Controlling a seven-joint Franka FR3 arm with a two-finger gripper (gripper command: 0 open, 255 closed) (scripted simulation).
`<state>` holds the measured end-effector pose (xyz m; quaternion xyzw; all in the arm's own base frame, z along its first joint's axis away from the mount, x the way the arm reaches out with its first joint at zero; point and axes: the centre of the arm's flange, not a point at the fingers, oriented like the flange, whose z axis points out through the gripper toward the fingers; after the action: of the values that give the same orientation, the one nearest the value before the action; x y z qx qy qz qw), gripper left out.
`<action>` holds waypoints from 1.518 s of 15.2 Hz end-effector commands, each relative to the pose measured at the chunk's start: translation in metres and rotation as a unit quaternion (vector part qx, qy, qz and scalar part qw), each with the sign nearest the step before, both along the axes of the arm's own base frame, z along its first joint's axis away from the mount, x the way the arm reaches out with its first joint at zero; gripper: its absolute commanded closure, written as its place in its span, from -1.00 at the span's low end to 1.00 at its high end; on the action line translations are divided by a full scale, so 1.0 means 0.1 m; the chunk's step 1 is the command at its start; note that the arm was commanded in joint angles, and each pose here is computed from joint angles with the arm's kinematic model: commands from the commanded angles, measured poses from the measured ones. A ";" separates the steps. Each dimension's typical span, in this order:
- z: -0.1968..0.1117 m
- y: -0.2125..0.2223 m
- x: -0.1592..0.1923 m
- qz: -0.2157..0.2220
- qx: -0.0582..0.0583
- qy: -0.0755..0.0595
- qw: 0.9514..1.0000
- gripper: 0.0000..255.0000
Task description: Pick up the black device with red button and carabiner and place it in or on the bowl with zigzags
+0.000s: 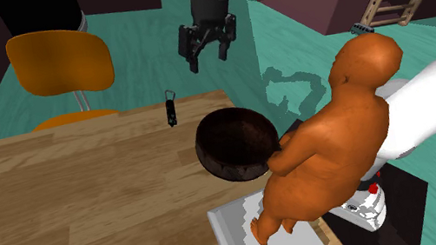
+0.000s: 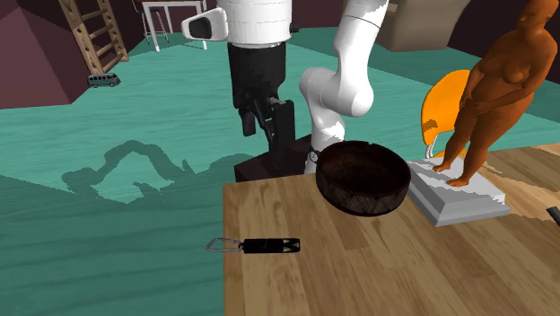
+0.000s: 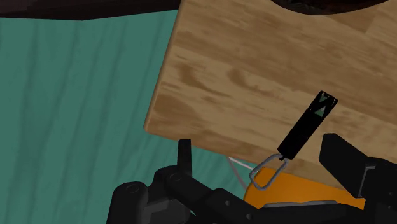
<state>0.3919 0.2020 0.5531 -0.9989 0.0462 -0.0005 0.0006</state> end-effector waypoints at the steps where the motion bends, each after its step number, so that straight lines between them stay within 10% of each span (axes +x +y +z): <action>1: -0.10 0.00 -0.01 0.000 0.000 0.000 1.000 -1.00; 9: -0.13 0.00 -0.01 0.000 0.000 0.000 1.000 -1.00; 10: -0.13 0.00 -0.01 0.000 0.000 0.000 1.000 1.00; 19: -0.13 0.00 -0.01 0.000 0.000 0.000 1.000 1.00; 20: -0.13 0.00 -0.01 0.000 0.000 0.000 1.000 -1.00; 23: -0.36 0.29 0.09 -0.082 -0.005 -0.027 0.996 -1.00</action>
<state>0.3991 0.2230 0.5240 -0.9949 0.0993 -0.0186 -0.0029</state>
